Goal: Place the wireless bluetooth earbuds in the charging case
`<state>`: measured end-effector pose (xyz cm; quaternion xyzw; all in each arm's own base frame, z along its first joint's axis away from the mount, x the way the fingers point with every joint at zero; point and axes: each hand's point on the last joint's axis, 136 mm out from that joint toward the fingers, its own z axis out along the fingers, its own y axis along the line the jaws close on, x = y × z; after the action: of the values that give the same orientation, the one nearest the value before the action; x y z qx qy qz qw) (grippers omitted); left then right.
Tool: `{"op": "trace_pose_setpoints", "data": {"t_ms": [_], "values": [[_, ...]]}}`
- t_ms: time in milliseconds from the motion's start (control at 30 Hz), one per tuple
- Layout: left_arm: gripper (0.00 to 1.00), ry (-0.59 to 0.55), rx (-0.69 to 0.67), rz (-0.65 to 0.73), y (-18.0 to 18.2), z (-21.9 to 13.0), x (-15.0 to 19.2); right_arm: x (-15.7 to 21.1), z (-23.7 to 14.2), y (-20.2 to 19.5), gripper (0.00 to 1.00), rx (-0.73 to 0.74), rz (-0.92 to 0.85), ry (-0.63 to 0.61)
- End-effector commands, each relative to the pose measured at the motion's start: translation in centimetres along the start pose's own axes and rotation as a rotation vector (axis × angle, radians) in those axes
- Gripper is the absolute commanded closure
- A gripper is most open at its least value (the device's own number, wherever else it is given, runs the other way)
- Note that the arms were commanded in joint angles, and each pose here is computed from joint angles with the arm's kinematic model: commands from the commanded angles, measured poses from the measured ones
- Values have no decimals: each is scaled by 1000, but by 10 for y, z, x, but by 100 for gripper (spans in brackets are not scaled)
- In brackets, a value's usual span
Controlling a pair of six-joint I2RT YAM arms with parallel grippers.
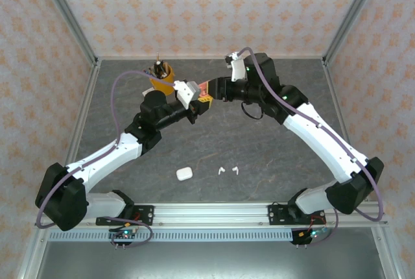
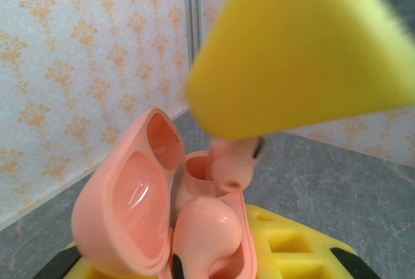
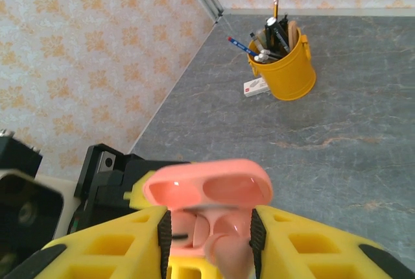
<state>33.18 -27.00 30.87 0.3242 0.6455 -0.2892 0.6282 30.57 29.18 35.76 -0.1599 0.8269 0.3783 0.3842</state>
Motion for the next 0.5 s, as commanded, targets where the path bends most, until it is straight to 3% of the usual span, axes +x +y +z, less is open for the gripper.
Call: {"op": "trace_pose_setpoints", "data": {"t_ms": [0,467], "values": [[100,-87,28,22,-7,-1,-29,-7,-23,-3,61,46,-28,-64],[100,-89,28,23,-8,-3,-32,3,-25,5,61,-10,7,-25]]}}
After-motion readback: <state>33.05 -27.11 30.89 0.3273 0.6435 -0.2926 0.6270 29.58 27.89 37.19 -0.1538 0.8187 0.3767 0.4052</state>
